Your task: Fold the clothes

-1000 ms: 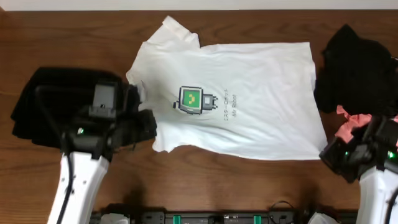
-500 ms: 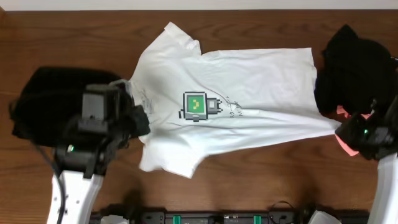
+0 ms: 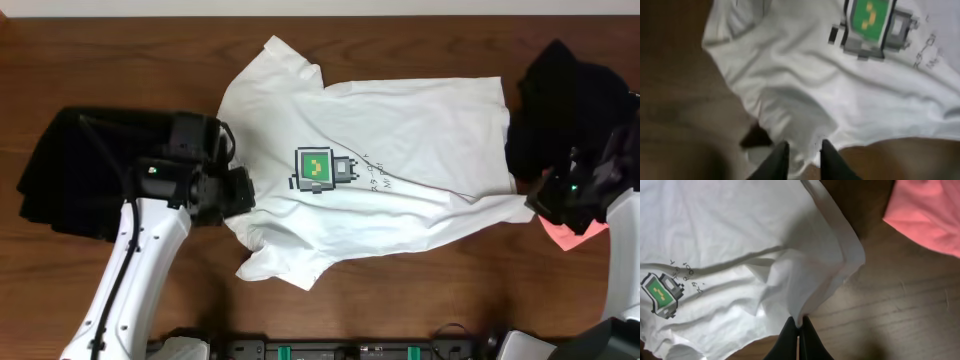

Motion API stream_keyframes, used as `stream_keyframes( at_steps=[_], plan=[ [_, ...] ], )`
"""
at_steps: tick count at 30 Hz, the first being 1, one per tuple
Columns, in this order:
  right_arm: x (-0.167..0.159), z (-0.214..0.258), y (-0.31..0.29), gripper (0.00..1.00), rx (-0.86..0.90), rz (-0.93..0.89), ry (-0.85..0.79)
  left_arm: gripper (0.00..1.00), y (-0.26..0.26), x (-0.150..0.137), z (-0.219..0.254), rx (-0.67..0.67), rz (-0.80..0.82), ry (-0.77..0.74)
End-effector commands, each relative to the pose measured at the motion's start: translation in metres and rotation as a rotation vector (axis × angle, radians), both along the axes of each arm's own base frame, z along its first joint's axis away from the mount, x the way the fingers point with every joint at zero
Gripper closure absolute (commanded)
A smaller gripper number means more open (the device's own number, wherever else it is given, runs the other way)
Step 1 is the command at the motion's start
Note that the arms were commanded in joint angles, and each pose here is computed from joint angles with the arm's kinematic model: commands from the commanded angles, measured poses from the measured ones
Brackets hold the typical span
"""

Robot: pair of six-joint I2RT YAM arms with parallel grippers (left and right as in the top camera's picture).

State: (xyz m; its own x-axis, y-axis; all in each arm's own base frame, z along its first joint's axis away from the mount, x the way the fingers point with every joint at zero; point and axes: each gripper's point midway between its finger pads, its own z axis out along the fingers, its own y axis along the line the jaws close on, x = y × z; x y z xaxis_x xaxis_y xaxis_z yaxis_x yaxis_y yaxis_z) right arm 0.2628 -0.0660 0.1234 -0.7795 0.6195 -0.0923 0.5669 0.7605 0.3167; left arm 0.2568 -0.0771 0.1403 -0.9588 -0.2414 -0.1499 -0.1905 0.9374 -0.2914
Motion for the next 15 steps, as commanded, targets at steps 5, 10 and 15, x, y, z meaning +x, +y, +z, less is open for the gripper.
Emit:
stream_keyframes(
  at_steps=[5,10,15],
  plan=[
    [0.008,0.007,0.004,0.99,-0.010,0.042,-0.042,0.65,-0.003,-0.036,0.000,-0.024,-0.014,0.147],
    [0.009,0.007,0.004,0.99,-0.012,0.042,-0.045,0.65,0.003,-0.049,-0.024,0.004,-0.010,0.186],
    [0.009,0.007,0.004,0.99,-0.012,0.042,-0.045,0.61,0.004,-0.056,-0.060,0.002,-0.010,0.148]
  ],
)
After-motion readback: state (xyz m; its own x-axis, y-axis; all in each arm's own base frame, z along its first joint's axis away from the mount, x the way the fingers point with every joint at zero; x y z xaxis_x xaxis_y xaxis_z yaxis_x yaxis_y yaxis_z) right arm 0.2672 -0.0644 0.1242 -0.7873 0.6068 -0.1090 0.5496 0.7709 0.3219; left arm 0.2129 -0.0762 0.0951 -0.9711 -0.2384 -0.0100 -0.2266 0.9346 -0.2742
